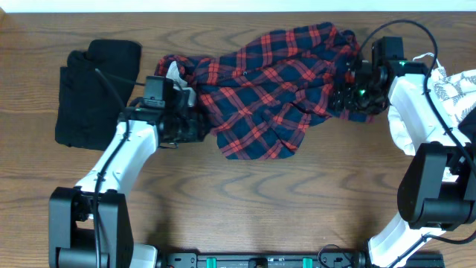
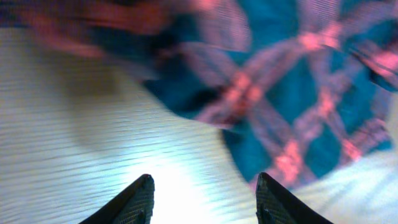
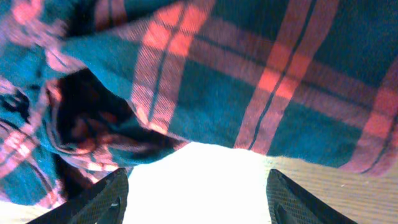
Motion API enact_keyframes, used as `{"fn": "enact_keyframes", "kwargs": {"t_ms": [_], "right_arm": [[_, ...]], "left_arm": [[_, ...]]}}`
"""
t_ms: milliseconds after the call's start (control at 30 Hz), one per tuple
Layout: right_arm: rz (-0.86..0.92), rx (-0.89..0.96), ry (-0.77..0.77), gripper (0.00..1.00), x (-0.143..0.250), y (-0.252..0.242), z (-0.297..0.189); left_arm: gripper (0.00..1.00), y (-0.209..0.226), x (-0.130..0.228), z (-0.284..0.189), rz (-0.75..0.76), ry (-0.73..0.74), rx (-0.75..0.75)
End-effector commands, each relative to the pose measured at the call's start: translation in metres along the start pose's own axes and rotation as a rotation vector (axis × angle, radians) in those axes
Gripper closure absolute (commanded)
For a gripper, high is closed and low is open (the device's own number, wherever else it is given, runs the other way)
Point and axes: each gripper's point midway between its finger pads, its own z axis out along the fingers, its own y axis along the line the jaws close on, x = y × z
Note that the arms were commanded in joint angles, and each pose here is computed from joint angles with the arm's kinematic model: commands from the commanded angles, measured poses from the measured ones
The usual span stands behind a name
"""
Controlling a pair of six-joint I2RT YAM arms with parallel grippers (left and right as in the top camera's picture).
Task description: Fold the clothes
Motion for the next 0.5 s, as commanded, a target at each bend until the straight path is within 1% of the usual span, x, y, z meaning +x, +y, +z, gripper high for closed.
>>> {"fn": "enact_keyframes", "kwargs": {"t_ms": [0, 33, 67, 167, 233, 300, 367, 467], "right_arm": [[-0.007, -0.002, 0.035, 0.3, 0.01, 0.0, 0.01], [-0.005, -0.003, 0.041, 0.3, 0.012, 0.0, 0.011], [-0.005, -0.007, 0.044, 0.3, 0.013, 0.001, 0.011], [-0.007, -0.009, 0.05, 0.3, 0.014, 0.002, 0.011], [-0.007, -0.009, 0.05, 0.29, 0.014, 0.002, 0.011], [-0.007, -0.009, 0.051, 0.29, 0.014, 0.002, 0.011], [-0.007, -0.009, 0.052, 0.29, 0.015, 0.002, 0.011], [-0.007, -0.009, 0.051, 0.29, 0.015, 0.002, 0.011]], "left_arm": [[0.41, -0.034, 0.003, 0.005, 0.058, 0.016, 0.1], [0.3, -0.041, 0.003, 0.007, 0.087, 0.014, 0.108], [0.24, -0.048, 0.003, 0.009, 0.11, 0.009, 0.114], [0.17, -0.063, 0.002, 0.014, 0.159, -0.006, 0.126], [0.17, -0.061, 0.004, 0.015, 0.149, -0.002, 0.103], [0.17, -0.057, 0.007, 0.017, 0.101, 0.008, 0.086], [0.17, -0.053, 0.015, 0.019, 0.046, 0.035, 0.078], [0.17, -0.049, 0.029, 0.02, 0.004, 0.088, 0.063]]}}
